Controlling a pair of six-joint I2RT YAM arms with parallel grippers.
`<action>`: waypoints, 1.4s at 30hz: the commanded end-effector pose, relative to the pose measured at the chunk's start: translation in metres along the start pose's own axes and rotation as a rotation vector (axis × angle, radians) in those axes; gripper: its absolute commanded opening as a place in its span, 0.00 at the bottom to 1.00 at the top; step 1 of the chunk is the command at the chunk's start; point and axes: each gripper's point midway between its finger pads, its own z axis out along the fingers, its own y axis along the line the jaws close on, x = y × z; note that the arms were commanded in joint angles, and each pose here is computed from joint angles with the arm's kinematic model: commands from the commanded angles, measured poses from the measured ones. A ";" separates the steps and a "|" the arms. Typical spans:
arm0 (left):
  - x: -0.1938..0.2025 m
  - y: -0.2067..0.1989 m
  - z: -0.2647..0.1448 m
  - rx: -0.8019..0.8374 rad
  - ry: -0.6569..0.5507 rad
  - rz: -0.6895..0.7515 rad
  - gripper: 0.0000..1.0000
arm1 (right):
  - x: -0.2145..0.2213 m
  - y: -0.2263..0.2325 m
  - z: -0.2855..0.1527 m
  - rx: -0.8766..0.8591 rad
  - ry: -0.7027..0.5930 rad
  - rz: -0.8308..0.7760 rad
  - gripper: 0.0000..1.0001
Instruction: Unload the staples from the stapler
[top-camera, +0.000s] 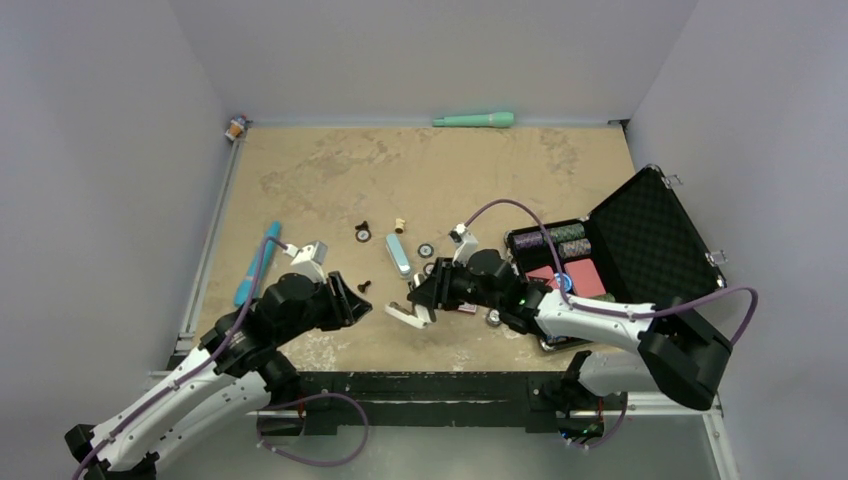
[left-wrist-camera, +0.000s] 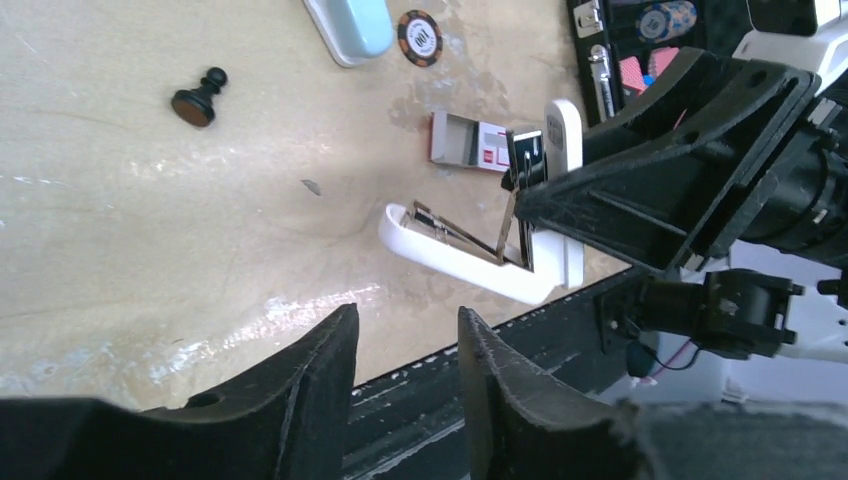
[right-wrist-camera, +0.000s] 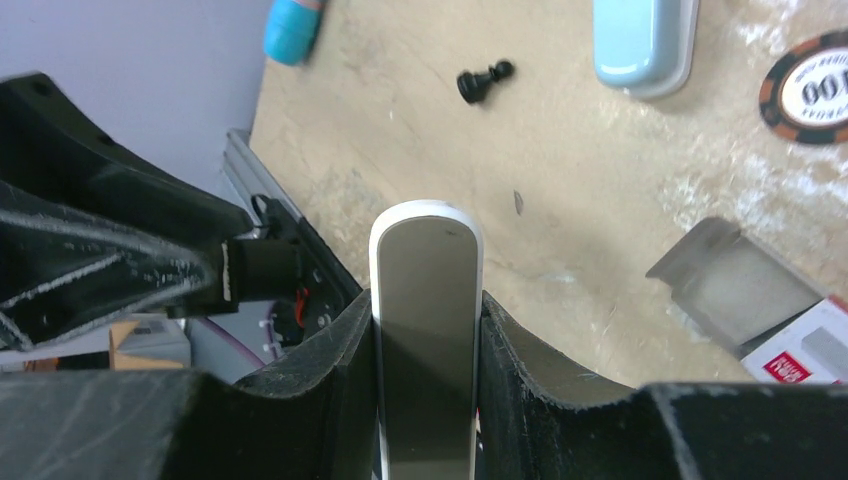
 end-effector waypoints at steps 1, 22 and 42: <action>-0.008 0.011 0.008 -0.063 -0.044 0.012 0.36 | -0.009 0.029 0.006 -0.031 -0.026 0.018 0.00; 0.023 0.026 0.064 -0.103 0.046 -0.031 0.00 | 0.018 0.026 0.027 0.001 0.068 0.034 0.00; 0.051 0.041 0.081 -0.084 0.107 -0.057 0.00 | 0.022 0.024 0.038 0.013 0.085 0.034 0.00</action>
